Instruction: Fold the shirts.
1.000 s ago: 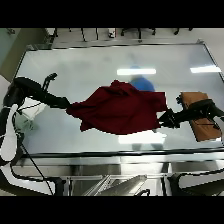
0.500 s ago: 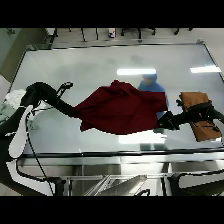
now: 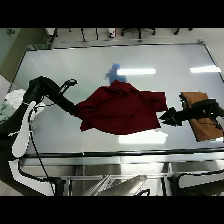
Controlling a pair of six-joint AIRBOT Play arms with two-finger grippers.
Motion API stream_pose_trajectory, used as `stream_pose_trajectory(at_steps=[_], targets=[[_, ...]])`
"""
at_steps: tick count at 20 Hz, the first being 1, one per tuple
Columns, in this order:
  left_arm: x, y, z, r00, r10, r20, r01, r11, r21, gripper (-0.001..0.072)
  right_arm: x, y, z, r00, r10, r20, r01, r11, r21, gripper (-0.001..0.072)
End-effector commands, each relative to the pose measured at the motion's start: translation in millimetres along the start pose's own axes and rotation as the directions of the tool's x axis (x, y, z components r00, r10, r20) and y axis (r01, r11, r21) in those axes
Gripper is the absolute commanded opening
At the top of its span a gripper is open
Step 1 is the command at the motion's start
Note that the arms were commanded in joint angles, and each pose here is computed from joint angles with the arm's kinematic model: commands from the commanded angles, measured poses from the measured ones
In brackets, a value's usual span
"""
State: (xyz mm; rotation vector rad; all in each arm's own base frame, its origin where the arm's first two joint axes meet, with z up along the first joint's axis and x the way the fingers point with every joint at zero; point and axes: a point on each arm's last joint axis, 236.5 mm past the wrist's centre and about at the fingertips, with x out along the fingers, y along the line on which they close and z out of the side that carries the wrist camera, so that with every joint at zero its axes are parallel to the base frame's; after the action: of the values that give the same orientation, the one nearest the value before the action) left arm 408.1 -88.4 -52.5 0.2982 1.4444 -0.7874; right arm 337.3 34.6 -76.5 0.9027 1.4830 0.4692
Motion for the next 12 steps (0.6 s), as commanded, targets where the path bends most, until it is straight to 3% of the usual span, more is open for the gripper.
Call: stream_pose_trajectory(at_steps=[1,5,12], targets=[[-15,-12,-6,0.998,-0.04,-0.044,0.039,0.999,-0.019,0.0014,-16,4,3,1.0,0.02,0.002,-0.02,1.0,-0.012,0.0426],[-17,-21,-15,0.993,-0.08,-0.083,0.076,0.996,-0.054,0.0014,-21,-34,7,0.992,-0.125,0.027,0.125,0.992,-0.016,0.0426],[-18,-40,-4,0.986,-0.16,-0.036,0.157,0.985,-0.078,0.0014,12,-43,0,0.989,-0.13,-0.062,0.13,0.991,-0.014,0.0426]])
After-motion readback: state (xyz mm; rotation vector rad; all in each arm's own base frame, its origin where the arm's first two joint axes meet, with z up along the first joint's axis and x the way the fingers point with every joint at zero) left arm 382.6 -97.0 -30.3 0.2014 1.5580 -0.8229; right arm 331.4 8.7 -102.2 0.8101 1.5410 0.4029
